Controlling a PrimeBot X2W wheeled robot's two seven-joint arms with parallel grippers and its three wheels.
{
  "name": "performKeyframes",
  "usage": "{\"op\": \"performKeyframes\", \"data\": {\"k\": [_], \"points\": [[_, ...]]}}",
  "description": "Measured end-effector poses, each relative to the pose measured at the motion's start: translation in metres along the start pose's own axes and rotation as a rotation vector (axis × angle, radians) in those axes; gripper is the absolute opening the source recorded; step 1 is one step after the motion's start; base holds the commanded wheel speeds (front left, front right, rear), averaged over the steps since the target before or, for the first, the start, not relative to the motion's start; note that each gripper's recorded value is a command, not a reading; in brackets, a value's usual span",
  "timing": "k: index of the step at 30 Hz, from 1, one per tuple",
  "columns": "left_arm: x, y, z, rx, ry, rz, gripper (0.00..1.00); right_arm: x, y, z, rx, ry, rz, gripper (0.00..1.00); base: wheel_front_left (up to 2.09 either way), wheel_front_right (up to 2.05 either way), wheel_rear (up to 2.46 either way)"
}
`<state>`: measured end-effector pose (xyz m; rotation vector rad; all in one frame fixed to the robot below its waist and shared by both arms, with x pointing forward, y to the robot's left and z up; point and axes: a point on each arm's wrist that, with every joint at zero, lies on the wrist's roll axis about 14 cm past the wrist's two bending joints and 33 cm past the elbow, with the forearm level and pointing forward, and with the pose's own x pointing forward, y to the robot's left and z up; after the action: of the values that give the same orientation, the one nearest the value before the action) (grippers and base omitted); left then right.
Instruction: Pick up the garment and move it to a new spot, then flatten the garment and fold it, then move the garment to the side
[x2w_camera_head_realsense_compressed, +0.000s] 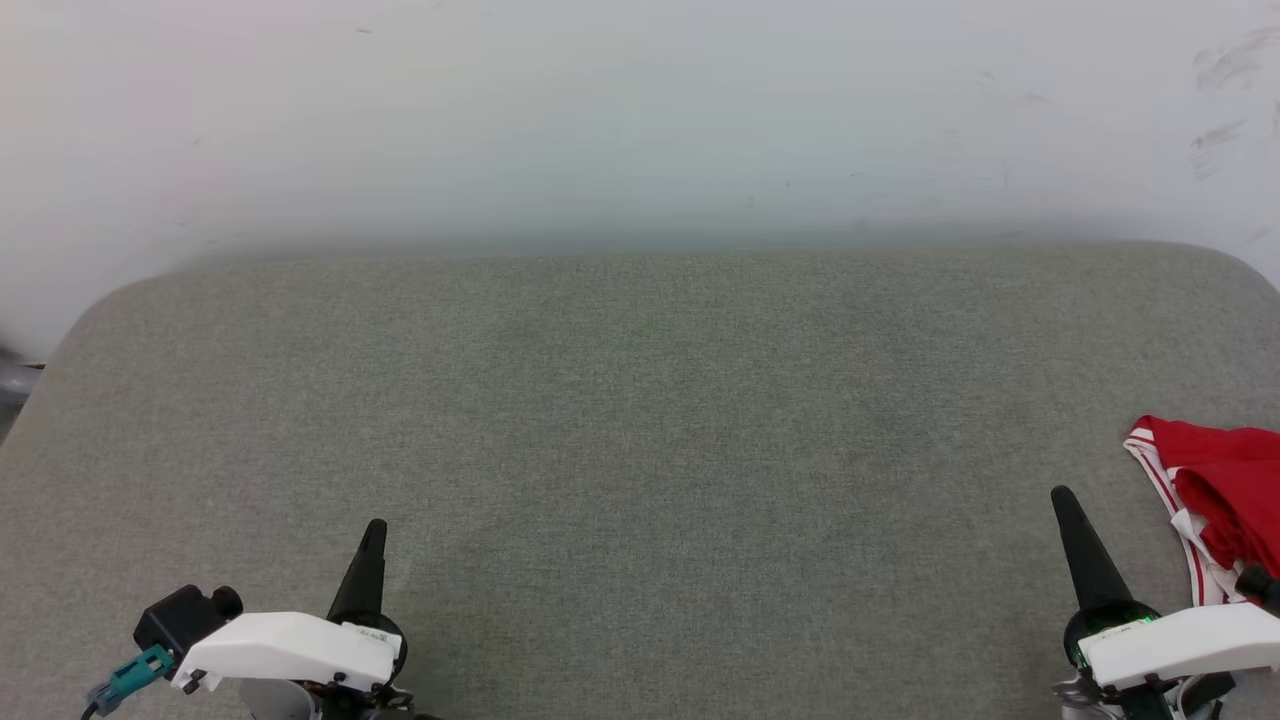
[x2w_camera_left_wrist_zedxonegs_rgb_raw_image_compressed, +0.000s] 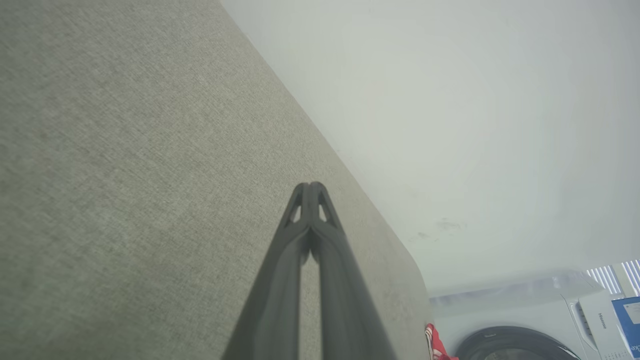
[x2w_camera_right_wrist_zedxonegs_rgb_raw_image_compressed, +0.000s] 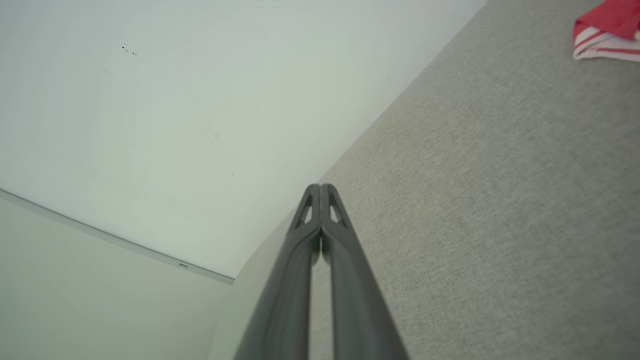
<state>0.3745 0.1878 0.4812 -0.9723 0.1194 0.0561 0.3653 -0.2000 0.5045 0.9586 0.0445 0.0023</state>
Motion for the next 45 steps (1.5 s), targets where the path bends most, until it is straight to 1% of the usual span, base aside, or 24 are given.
{"op": "performKeyframes", "data": {"k": [26, 45], "points": [[0.005, -0.004, 0.008, -0.269, -0.008, -0.028, 0.0, 0.009, -0.001, 0.0, 0.269, -0.011, 0.005, 0.0, 0.0, 0.0, 0.0], [0.008, -0.009, 0.016, -0.427, -0.022, -0.065, 0.0, 0.016, 0.001, 0.001, 0.433, -0.02, 0.015, 0.0, 0.0, 0.0, 0.0]]}}
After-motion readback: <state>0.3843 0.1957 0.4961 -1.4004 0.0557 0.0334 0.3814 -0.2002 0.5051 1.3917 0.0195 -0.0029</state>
